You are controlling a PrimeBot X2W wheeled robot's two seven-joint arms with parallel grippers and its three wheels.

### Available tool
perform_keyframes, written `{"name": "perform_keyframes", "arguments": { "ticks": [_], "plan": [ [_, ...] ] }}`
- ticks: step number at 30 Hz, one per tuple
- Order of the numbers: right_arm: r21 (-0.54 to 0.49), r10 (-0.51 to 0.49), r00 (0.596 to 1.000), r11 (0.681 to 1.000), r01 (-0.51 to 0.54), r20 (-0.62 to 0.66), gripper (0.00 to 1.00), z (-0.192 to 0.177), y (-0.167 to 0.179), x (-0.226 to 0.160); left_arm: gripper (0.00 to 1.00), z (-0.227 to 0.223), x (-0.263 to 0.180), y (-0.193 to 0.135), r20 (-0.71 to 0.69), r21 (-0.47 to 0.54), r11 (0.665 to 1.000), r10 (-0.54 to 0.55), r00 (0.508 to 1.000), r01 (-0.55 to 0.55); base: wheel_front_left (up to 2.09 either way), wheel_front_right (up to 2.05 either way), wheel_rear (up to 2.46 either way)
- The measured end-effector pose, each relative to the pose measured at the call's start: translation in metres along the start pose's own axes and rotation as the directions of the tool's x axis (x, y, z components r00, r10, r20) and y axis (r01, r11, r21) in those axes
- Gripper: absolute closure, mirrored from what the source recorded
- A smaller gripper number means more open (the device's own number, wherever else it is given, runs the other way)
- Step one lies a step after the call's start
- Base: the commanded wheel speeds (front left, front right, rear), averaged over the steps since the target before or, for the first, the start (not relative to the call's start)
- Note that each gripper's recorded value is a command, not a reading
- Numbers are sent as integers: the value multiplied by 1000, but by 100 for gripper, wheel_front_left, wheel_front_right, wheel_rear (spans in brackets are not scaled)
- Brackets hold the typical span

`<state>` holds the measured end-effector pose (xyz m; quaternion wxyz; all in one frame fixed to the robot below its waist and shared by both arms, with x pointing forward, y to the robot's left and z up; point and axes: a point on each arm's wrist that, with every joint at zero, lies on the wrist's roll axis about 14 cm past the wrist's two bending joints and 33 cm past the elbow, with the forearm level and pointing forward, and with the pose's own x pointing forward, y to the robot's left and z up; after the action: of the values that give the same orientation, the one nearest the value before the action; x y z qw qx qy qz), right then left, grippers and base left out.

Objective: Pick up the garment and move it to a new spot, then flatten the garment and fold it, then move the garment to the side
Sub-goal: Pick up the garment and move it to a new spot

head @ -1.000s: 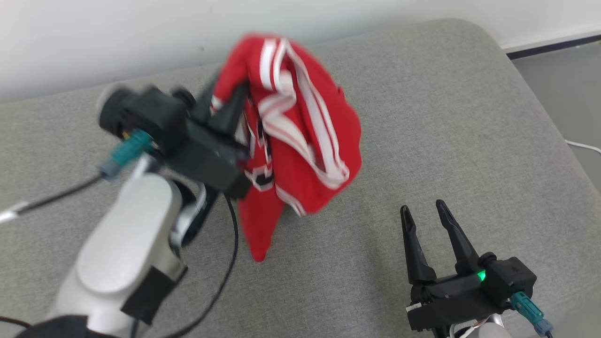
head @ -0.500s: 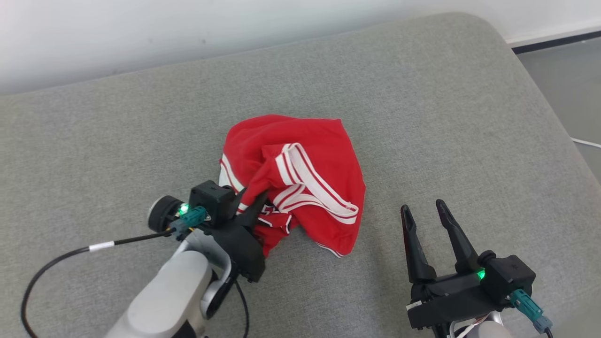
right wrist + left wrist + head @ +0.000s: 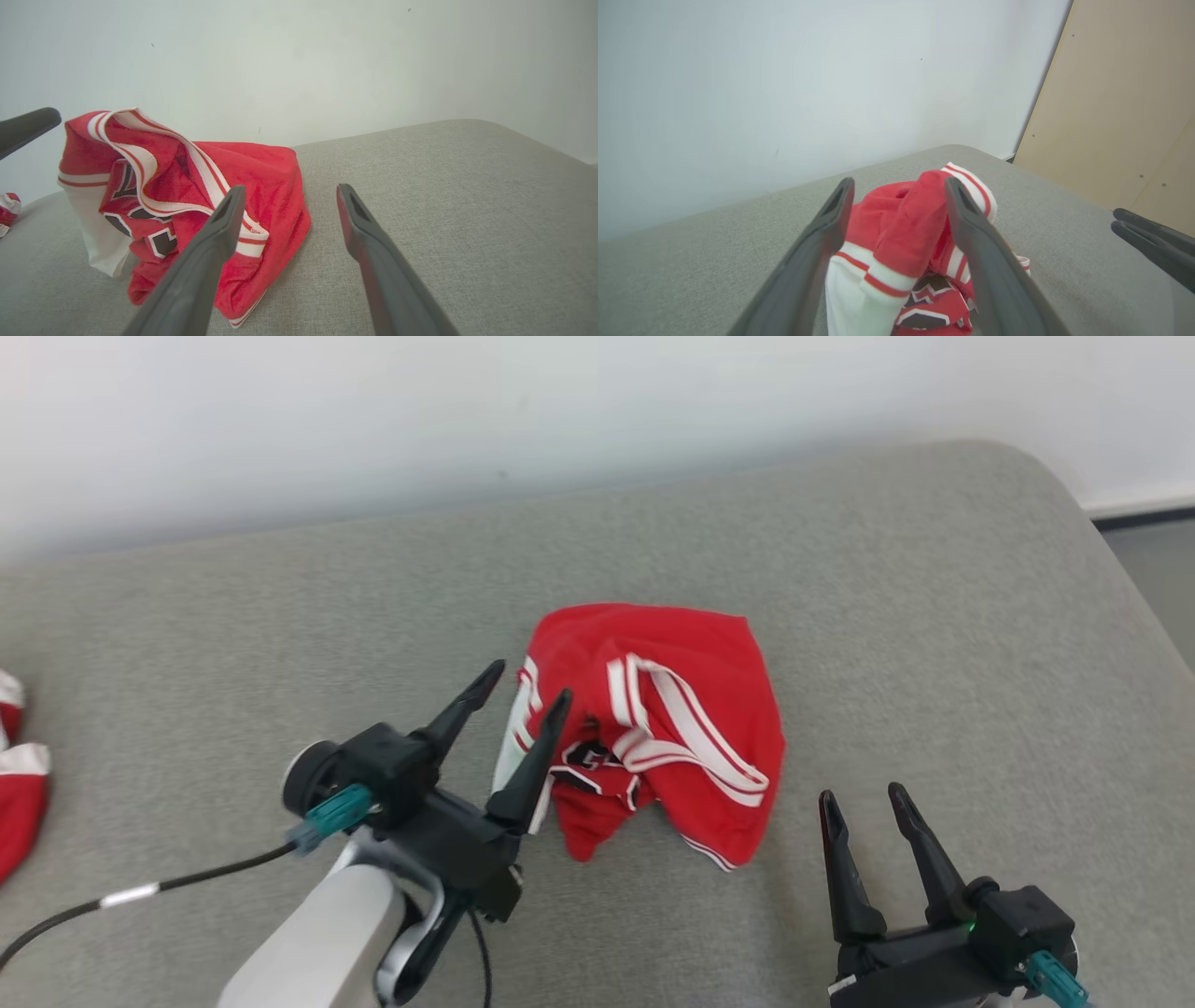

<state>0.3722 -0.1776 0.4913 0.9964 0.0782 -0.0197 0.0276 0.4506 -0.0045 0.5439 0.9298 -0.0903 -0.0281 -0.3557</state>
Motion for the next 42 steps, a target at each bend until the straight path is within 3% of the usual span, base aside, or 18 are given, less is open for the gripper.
{"name": "perform_keyframes", "arguments": {
  "ticks": [9,14,23,28,38,42],
  "plan": [
    [3,76,997,997,-76,17,0,5,25,3,0,5,-65,53,-1,-1,972,237,972,-237,0,0,0],
    [1,98,995,995,-98,23,0,7,32,2,0,28,-103,83,74,24,921,386,919,-389,0,0,0],
    [-4,97,995,995,-97,34,0,10,31,5,0,43,-158,101,177,140,811,544,820,-568,0,0,0],
    [-8,86,995,996,-86,41,0,12,27,3,0,37,-177,96,182,186,778,573,799,-600,0,0,0],
    [-9,66,997,998,-66,33,0,10,22,-5,0,9,-211,103,112,152,739,647,755,-656,0,0,0],
    [-13,63,998,998,-63,20,0,7,21,-8,0,-13,-214,91,44,173,750,642,766,-638,0,0,0]
  ]
}}
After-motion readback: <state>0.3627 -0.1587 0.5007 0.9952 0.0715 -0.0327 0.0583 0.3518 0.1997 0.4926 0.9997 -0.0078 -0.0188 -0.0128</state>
